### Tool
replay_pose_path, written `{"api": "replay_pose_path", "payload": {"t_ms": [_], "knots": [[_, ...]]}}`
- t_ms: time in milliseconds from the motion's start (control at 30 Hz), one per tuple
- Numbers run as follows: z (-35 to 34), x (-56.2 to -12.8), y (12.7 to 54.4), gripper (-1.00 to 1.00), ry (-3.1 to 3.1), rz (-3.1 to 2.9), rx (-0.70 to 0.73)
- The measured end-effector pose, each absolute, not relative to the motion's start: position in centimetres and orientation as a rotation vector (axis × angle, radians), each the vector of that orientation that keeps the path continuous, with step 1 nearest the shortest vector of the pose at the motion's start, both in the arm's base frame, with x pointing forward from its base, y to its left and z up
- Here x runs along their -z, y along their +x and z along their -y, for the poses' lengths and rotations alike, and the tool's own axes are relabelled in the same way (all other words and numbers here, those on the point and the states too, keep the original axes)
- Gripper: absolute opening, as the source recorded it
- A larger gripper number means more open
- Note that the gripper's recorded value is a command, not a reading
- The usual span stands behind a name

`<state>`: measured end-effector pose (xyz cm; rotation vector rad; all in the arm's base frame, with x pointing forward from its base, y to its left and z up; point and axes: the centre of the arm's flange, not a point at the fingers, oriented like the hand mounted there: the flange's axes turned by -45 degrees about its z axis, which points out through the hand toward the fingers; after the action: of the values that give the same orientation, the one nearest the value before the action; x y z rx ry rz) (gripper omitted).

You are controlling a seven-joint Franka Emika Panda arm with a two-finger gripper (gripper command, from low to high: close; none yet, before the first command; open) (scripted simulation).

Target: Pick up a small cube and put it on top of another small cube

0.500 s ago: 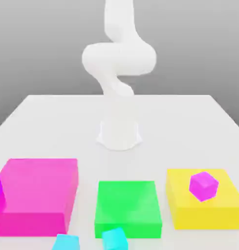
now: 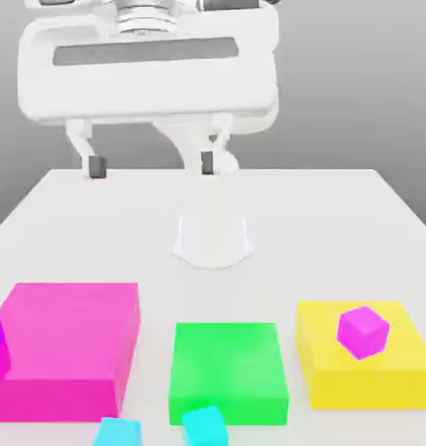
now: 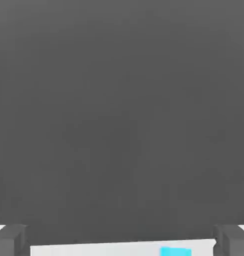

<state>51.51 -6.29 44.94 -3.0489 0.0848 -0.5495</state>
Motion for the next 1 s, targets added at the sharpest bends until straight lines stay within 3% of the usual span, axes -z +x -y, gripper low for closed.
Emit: {"api": "replay_pose_path", "payload": {"t_ms": [233, 433, 600, 633, 833, 1000], "knots": [[9.2, -32.5, 53.1, 0.0, -3.096, -0.13, 0.284], [11.4, -21.7, 51.9, 0.0, -3.131, -0.156, 0.053], [11.9, -14.2, 51.5, 0.0, -3.138, -0.161, 0.002], [11.9, -13.3, 51.4, -1.0, -3.138, -0.162, 0.001], [11.9, -12.8, 51.4, -1.0, -3.137, -0.162, 0.0], [12.0, -18.2, 51.4, -1.0, -3.137, -0.163, 0.0]]}}
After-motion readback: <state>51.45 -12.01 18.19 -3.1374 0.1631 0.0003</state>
